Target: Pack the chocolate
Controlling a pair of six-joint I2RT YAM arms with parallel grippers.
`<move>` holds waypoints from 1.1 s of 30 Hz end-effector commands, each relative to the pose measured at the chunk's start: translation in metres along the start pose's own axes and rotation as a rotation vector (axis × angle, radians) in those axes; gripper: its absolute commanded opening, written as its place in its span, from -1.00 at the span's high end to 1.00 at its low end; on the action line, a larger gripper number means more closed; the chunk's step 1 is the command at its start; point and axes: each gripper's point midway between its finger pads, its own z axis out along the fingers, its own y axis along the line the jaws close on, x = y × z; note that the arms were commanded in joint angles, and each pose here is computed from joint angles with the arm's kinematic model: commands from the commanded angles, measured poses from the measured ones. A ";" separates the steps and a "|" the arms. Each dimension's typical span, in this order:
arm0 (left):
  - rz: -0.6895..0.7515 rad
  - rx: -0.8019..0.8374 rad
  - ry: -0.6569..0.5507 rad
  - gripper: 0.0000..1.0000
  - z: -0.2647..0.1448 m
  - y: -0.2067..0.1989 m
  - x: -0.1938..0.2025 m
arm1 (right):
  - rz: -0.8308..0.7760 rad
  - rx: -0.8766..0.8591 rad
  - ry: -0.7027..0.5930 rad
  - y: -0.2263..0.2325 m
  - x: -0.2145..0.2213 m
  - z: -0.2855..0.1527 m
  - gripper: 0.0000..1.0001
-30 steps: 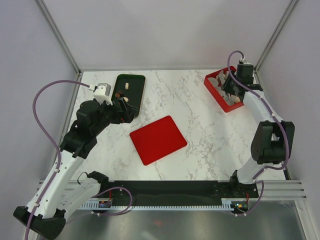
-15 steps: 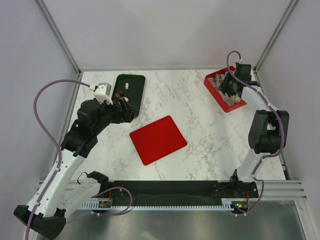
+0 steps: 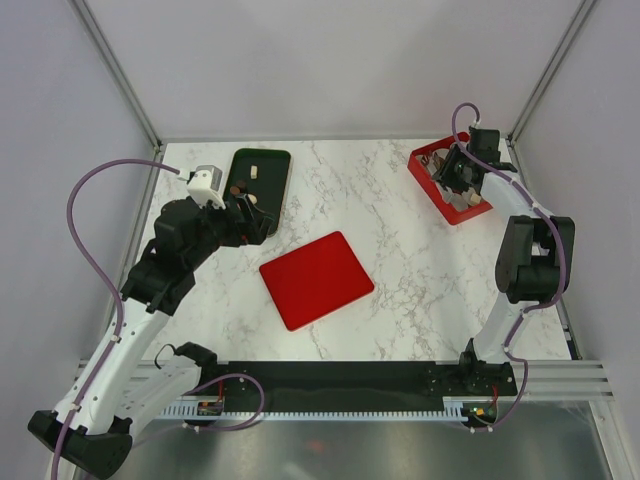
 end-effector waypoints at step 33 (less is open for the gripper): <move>-0.012 0.012 -0.067 -0.99 -0.004 -0.003 -0.018 | -0.014 -0.077 -0.110 0.026 -0.041 -0.012 -0.01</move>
